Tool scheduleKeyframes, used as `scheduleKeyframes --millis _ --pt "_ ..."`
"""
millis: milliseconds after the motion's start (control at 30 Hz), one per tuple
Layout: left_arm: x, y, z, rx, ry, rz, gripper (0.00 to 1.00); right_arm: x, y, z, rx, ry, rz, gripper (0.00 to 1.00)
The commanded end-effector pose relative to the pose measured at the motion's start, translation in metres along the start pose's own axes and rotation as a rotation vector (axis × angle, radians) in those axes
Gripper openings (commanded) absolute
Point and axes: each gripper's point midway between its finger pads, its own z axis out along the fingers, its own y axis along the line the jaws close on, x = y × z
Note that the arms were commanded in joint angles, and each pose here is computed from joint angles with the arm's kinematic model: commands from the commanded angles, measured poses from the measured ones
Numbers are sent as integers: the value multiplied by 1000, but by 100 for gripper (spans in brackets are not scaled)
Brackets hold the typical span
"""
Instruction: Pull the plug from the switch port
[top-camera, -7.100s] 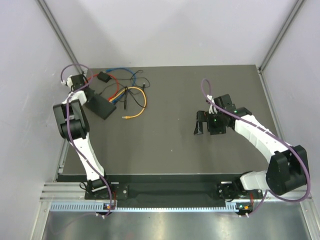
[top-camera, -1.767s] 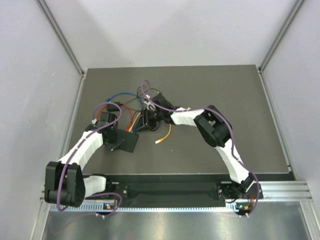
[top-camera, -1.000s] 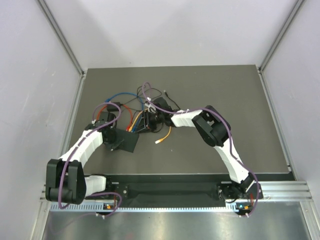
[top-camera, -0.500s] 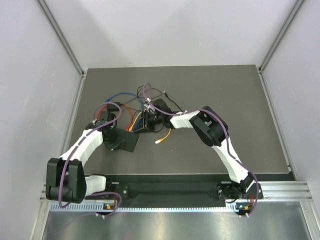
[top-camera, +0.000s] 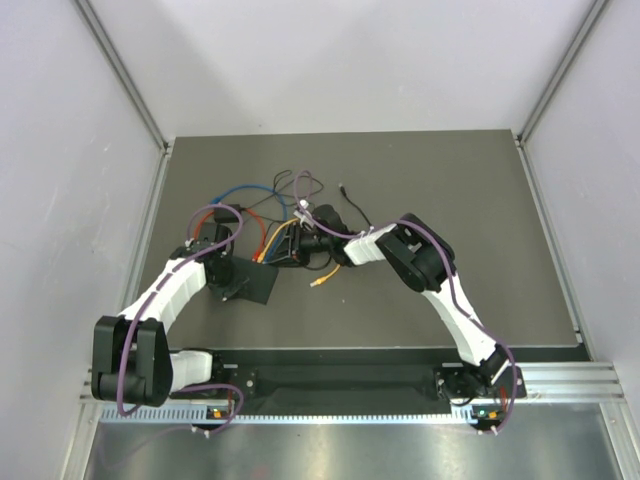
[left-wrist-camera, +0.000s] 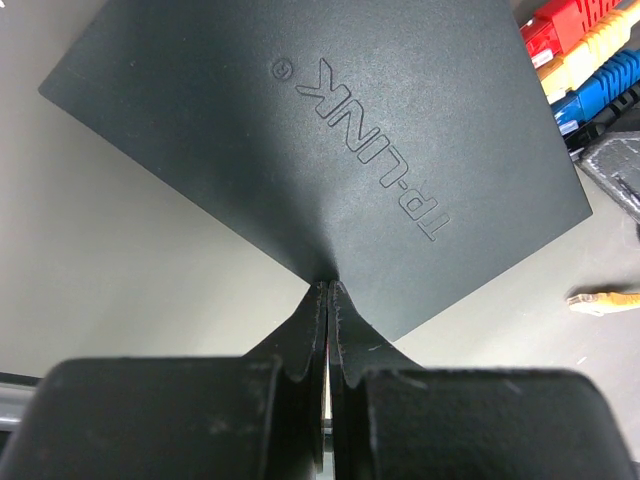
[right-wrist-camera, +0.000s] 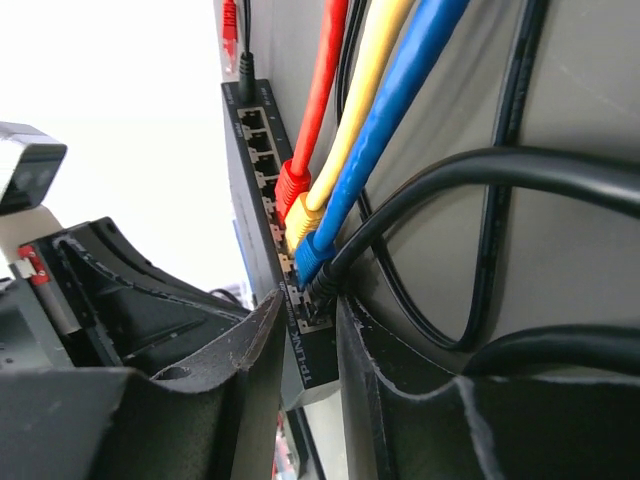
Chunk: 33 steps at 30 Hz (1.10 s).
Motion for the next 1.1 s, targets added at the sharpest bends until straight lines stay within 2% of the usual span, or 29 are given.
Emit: scheduleKeyframes --millis 0,133,300,600,667,800,900,967,1067 --pt "-2 -2 13 16 -19 11 0 -1 -5 2 -33 -15 40 28" --pt "-2 -1 13 15 -18 12 0 0 -4 2 -53 -20 68 28" --pt "-2 -2 13 15 -18 14 0 2 -18 1 34 -5 46 22" --pt "-1 4 14 -18 -9 7 0 -1 -29 4 129 0 -5 0" --pt "5 11 15 -58 24 0 0 -3 -37 3 187 -10 -15 0" --pt "11 16 18 -97 66 -4 0 -19 -44 -4 293 -97 -165 0" --pt "12 17 21 -101 68 -14 0 -28 -37 -7 286 -145 -227 0" --pt "13 18 20 -105 75 -14 0 -29 -32 -7 254 -149 -207 0" --pt "15 20 20 -115 85 -17 0 -28 -19 -7 164 -152 -81 0"
